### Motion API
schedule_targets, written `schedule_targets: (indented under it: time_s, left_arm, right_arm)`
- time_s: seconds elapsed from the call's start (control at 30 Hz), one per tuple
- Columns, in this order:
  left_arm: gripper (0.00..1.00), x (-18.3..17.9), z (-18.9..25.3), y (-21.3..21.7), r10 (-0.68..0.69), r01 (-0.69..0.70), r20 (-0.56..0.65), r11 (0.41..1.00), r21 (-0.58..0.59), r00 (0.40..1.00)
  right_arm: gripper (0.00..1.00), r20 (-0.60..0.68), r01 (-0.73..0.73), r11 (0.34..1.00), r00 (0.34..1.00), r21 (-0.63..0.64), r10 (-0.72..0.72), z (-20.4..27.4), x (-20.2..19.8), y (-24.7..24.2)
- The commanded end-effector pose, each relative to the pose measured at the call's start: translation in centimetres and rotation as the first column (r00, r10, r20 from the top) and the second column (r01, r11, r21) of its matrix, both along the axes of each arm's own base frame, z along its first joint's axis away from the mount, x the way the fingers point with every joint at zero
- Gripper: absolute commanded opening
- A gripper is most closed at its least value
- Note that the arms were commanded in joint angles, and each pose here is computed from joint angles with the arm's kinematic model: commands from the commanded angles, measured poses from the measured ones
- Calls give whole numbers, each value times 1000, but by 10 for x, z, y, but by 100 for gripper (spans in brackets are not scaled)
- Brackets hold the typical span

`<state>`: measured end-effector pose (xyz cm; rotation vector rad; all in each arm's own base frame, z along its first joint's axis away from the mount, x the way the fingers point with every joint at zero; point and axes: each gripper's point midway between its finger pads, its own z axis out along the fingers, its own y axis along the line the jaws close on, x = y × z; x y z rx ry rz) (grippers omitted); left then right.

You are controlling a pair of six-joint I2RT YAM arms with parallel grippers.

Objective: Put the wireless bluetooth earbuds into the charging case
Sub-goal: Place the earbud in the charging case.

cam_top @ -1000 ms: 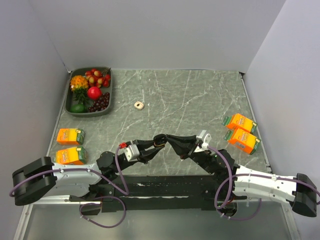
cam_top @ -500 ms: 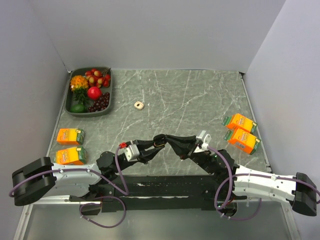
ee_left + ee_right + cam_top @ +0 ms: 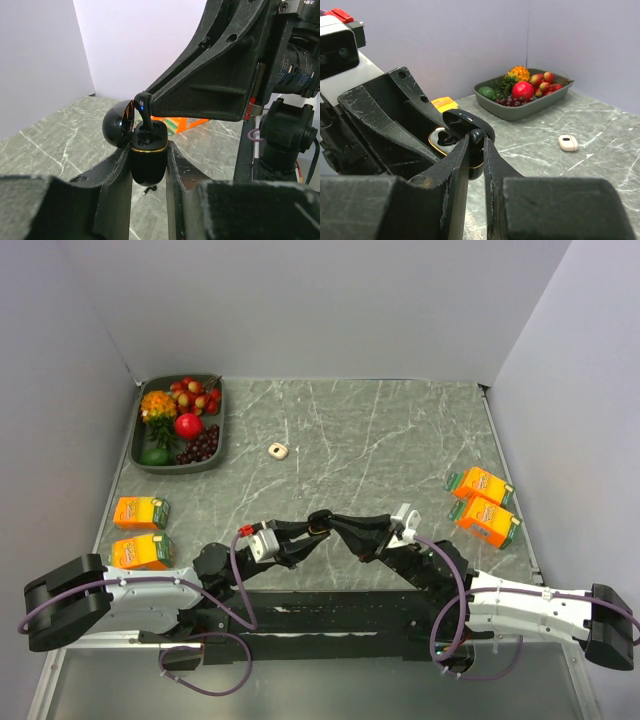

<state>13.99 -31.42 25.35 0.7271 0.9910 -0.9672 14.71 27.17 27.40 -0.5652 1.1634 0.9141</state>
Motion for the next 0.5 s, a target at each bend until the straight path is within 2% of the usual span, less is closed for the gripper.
schedule_targets:
  time_s: [0.0,0.47]
  left_arm:
    - [1,-33,141,67,55,81,242,850,-521,969]
    - [1,-36,139,65,33,100,242,852,-514,970]
  right_arm:
    - [0,0,-12,1000,1000,-15,12,-7,-4,-1]
    - [0,7,104,995,995,13,-104,2,11,-16]
